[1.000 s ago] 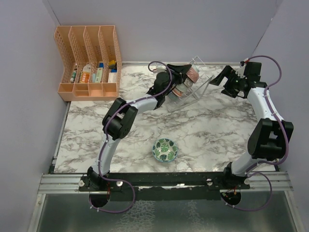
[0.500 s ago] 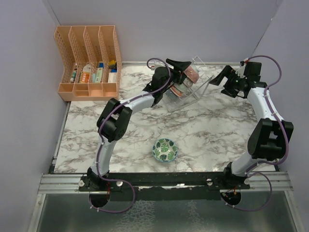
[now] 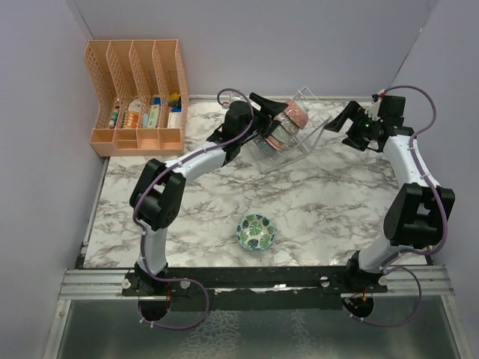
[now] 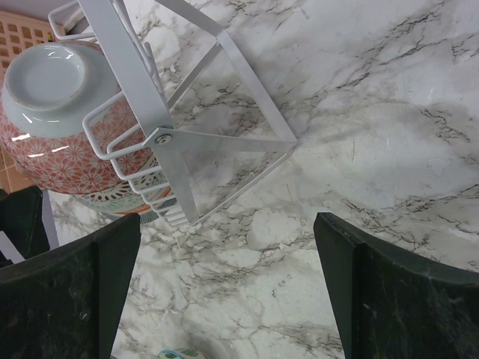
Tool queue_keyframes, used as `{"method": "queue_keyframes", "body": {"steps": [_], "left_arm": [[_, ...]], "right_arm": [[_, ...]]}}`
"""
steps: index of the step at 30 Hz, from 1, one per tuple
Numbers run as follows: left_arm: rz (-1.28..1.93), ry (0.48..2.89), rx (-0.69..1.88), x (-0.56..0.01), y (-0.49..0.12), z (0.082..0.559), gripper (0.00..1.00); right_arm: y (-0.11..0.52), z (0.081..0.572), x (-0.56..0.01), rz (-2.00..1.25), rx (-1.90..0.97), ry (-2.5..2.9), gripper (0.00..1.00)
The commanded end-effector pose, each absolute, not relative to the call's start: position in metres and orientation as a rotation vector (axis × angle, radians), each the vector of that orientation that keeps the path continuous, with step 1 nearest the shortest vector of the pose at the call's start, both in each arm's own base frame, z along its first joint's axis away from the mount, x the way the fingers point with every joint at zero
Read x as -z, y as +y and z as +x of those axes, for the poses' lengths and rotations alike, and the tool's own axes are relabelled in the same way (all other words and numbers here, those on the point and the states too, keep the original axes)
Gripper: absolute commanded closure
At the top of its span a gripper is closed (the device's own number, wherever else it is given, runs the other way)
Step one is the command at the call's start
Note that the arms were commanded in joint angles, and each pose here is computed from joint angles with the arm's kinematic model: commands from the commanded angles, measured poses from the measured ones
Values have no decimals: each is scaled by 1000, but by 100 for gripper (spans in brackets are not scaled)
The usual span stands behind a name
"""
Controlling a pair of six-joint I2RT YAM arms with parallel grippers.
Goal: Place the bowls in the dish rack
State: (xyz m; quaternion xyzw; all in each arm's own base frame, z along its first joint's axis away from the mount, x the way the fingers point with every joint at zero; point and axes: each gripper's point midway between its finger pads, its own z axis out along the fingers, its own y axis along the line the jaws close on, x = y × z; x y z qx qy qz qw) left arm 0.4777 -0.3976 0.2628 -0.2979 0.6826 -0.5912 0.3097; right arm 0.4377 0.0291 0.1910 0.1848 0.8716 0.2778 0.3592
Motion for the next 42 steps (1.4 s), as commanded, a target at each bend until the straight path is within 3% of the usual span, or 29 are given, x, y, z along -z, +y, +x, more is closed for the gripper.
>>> {"method": "queue_keyframes", "body": {"steps": [1, 10, 17, 24, 31, 42], "left_arm": [[-597, 1819, 1496, -306, -377, 445, 23], [-32, 2022, 1246, -314, -345, 361, 1], [211, 2246, 1175, -255, -312, 278, 1], [721, 2472, 729, -189, -320, 180, 1], [1099, 2474, 416, -135, -331, 109, 8], [1261, 2445, 329, -71, -341, 101, 28]], "right_arm": [[28, 439, -211, 437, -727, 2189, 0], [30, 432, -221, 428, -736, 2170, 0], [31, 427, -222, 421, -732, 2164, 0], [35, 421, -219, 423, -756, 2161, 0], [36, 414, -221, 421, -754, 2158, 1], [38, 406, -218, 425, -757, 2160, 1]]}}
